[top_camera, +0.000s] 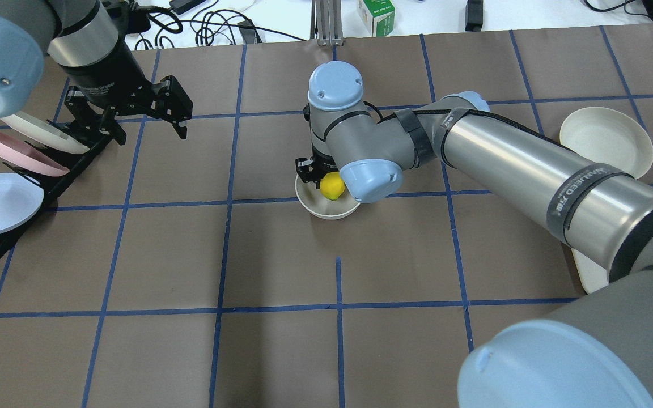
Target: Place bowl and put lemon in it
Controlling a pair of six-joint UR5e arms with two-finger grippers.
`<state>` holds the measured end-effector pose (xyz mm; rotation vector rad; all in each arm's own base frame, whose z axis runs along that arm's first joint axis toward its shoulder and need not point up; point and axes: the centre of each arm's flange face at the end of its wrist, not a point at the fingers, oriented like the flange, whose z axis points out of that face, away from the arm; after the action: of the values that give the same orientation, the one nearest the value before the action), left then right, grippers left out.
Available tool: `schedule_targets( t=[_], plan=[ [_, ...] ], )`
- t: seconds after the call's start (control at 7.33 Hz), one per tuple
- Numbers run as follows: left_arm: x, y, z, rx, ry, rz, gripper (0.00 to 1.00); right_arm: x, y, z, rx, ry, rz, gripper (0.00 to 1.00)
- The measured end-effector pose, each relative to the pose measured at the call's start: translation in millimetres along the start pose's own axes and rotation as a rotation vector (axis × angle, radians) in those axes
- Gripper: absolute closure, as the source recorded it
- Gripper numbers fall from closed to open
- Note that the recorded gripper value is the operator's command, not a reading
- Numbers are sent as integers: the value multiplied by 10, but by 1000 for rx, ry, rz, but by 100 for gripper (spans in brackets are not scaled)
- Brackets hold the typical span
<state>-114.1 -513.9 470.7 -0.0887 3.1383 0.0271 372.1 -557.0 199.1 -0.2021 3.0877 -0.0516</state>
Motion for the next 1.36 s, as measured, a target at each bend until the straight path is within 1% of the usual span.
schedule_targets(
  t=[0.27, 0.41, 0.55, 0.68, 0.95, 1.09, 1.23, 1.36],
  plan=[
    [-4, 16, -15, 1, 1, -1, 0, -53, 18, -70, 11, 7, -17, 0],
    [-4, 21, -24, 3, 1, -1, 0, -78, 49, -258, 35, 11, -22, 0],
    [-10, 26, -35, 5, 1, -2, 0, -84, 102, -584, 73, 7, -25, 0],
    [-14, 33, -44, 6, 0, -3, 0, -56, 186, -978, 99, 3, -24, 0],
    [-28, 35, -49, 7, 0, -5, 0, 142, 464, -1812, 104, 7, -1, 0],
    [-32, 36, -53, 8, -1, -6, 0, 314, 636, -2227, 111, 8, 24, 0],
    [-30, 38, -52, 8, -3, -5, 0, 496, 822, -2562, 103, 12, 52, 0],
    [-27, 41, -50, 8, -4, -4, 0, 658, 1000, -2792, 78, 20, 79, 0]
  ],
)
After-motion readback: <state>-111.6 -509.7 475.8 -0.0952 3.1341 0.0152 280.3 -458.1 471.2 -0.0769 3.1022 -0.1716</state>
